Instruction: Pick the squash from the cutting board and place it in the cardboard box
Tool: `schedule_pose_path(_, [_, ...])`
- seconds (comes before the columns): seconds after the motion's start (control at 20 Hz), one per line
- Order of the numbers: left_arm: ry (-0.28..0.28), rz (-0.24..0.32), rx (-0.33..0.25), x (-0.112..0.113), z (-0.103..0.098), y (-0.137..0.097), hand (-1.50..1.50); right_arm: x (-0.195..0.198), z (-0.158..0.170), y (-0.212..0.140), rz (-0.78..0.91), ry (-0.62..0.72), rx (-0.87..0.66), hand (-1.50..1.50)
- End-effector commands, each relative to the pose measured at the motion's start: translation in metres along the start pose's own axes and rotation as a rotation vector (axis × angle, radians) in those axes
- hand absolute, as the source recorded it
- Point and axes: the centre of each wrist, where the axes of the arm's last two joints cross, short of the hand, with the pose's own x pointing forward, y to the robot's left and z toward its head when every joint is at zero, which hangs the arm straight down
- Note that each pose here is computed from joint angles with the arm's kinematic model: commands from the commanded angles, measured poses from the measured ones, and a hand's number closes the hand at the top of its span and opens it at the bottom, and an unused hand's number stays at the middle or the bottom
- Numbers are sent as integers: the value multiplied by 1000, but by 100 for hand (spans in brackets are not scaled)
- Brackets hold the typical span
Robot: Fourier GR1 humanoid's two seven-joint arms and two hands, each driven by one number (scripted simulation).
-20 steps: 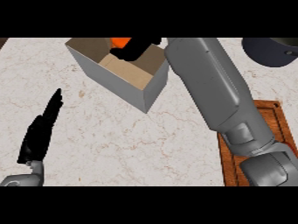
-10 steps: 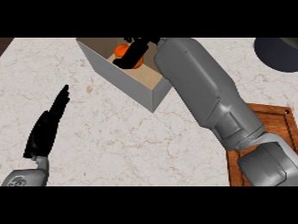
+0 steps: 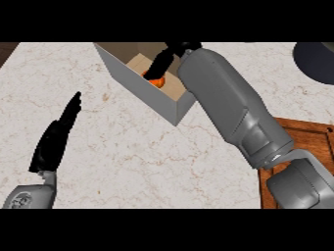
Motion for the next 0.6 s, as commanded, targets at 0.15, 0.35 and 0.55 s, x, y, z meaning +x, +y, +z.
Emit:
schedule_pose_path(0.15, [12, -7, 3, 4, 3, -1, 0, 0, -1, -12, -301, -11, -240, -150])
schedule_pose_path(0.35, [2, 7, 29, -6, 7, 7, 0, 0, -2, -20, -469, -48, -286, -150])
schedule_pose_path(0.55, [27, 13, 63, -7, 0, 18, 0, -29, 4, -50, -595, -48, -376, -150])
